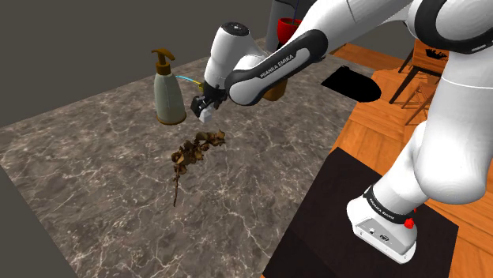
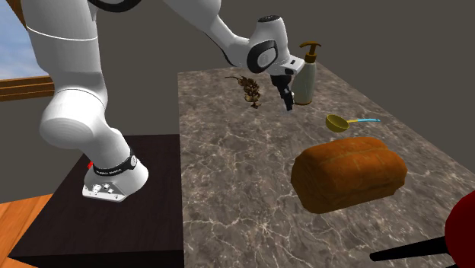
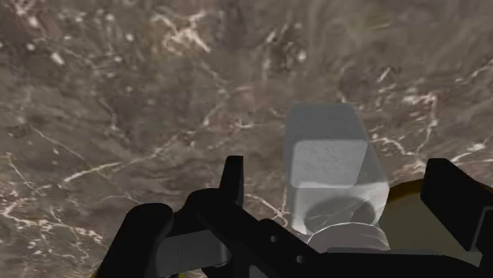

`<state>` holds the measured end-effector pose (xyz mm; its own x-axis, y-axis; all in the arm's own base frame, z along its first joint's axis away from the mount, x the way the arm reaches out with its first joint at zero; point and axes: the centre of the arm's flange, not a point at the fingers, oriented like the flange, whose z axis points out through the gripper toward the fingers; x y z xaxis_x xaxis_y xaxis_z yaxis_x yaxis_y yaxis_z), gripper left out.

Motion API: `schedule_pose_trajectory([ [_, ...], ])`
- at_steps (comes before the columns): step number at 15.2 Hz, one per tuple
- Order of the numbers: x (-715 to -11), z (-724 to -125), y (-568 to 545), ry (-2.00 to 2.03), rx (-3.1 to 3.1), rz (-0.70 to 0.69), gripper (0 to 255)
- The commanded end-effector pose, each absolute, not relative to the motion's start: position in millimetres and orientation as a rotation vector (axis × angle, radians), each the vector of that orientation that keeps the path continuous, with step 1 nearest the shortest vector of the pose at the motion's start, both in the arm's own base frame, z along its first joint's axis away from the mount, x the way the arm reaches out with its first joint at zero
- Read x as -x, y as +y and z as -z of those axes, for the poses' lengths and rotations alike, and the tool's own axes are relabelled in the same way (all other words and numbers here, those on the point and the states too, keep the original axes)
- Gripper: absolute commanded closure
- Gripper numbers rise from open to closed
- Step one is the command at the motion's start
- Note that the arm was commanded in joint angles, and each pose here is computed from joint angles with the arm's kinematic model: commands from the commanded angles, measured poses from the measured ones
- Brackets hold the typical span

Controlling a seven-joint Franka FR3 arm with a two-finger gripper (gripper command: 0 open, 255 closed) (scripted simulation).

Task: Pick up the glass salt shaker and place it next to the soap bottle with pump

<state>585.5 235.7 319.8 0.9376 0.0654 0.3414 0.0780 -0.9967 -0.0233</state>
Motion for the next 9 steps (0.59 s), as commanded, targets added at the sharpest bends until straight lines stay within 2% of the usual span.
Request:
schedule_pose_trajectory([
  [1,-586,-320,236,-0.113,3.056,0.537,0],
  [6,-569,-367,233,-0.113,3.056,0.537,0],
  [9,-569,-367,233,-0.113,3.056,0.537,0],
])
